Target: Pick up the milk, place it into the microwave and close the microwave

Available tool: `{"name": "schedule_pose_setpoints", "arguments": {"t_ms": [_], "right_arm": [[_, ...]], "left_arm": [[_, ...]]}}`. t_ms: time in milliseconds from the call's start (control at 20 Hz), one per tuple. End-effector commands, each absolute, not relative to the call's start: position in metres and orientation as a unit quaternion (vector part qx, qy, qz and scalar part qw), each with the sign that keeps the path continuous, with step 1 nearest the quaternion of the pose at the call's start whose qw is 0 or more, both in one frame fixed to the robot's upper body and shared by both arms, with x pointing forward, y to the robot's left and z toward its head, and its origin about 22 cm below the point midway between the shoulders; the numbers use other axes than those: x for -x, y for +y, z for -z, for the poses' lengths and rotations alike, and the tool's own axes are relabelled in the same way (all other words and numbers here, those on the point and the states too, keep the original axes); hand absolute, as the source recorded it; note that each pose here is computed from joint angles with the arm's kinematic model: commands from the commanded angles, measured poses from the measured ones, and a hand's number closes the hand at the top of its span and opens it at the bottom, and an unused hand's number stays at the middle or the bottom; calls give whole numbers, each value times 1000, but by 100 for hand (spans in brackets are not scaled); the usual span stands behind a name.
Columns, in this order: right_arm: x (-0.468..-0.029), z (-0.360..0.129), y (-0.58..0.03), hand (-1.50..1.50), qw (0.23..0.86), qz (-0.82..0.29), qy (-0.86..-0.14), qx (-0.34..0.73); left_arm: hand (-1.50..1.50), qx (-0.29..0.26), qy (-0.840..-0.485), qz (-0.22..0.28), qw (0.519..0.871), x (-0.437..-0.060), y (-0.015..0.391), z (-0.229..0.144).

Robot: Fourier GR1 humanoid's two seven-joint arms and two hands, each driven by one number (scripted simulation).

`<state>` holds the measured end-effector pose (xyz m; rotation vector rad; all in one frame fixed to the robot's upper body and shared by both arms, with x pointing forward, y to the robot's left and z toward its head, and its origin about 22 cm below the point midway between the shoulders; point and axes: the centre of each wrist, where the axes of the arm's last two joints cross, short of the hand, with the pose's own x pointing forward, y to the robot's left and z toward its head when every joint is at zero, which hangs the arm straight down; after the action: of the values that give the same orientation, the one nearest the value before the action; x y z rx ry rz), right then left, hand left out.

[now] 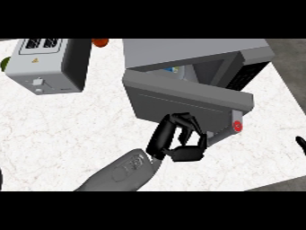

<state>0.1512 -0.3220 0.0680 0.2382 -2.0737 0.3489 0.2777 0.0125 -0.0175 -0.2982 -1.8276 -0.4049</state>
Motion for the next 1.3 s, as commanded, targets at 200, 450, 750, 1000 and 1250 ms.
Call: {"name": "schedule_pose_setpoints", "arguments": {"t_ms": [200, 450, 750, 1000, 1250], "right_arm": [[-163, -101, -330, -150, 457, -173, -869, -84], [-168, -150, -349, 150, 397, -259, -878, 65], [-176, -164, -355, 150, 376, -275, -880, 95], [-183, -172, -357, 150, 368, -286, -879, 103], [-192, -178, -359, 150, 357, -284, -883, 111]], "left_arm": [[-150, 76, -791, 120, 595, -304, 6, -6], [-150, 50, -775, 78, 626, -319, 5, -19], [-150, 44, -782, 33, 621, -326, 4, -29], [-150, 39, -776, 17, 630, -327, 5, -27], [-150, 44, -782, 14, 621, -331, 4, -30]]}}
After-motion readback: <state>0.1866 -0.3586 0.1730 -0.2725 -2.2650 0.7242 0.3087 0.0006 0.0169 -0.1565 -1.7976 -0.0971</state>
